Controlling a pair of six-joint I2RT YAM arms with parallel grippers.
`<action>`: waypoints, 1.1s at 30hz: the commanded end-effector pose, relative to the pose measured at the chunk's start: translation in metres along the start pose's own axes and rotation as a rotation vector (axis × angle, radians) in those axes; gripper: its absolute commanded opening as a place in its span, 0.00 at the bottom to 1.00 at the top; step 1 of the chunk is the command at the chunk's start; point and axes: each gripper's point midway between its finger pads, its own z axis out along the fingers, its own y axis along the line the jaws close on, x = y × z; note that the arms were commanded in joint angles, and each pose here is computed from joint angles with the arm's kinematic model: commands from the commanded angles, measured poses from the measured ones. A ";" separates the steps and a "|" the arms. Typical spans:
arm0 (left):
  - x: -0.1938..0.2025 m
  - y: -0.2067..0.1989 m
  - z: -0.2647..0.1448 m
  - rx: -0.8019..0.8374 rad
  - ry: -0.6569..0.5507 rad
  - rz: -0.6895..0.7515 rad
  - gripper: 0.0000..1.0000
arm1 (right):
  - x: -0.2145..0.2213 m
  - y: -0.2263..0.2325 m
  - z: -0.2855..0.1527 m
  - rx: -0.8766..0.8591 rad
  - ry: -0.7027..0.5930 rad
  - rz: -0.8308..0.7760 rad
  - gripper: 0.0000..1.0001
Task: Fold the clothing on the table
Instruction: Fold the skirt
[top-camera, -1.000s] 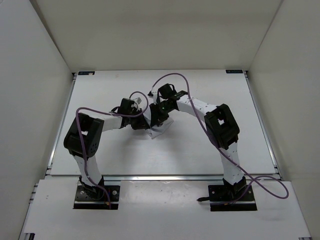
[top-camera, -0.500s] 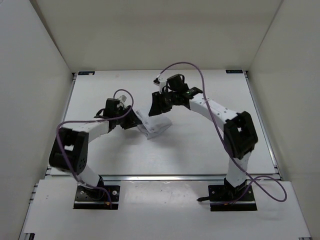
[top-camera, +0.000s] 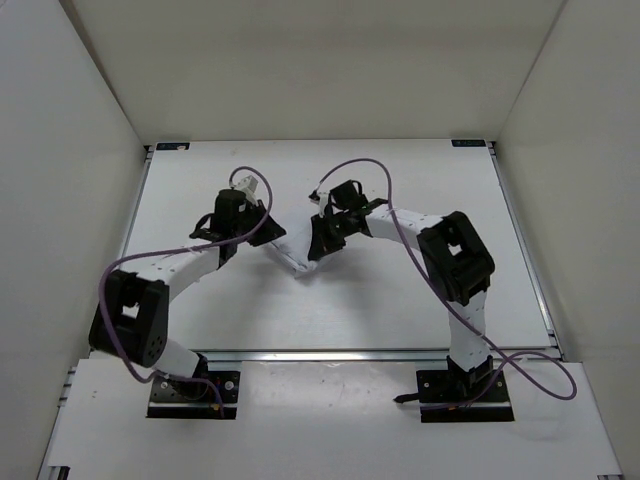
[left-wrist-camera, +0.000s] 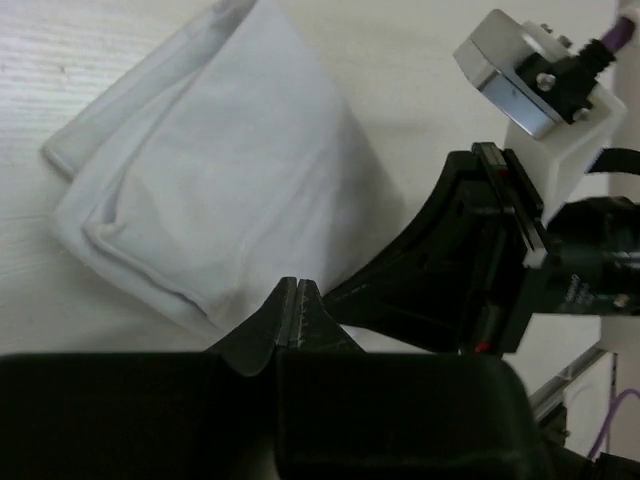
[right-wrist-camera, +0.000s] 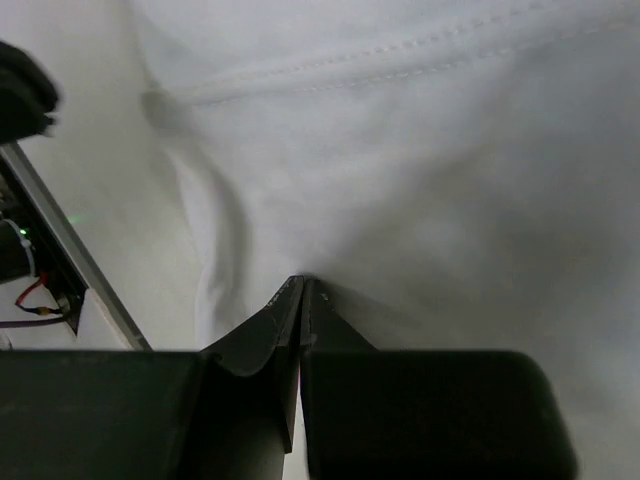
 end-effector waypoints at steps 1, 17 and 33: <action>0.019 0.020 0.020 -0.073 0.036 0.014 0.00 | 0.003 0.019 0.011 -0.059 0.006 -0.056 0.00; -0.013 0.030 0.034 -0.073 0.114 0.035 0.43 | -0.078 0.023 -0.097 0.082 -0.306 -0.075 0.36; 0.063 0.084 -0.100 -0.451 0.312 0.293 0.98 | 0.007 -0.098 -0.167 0.571 -0.298 0.091 0.81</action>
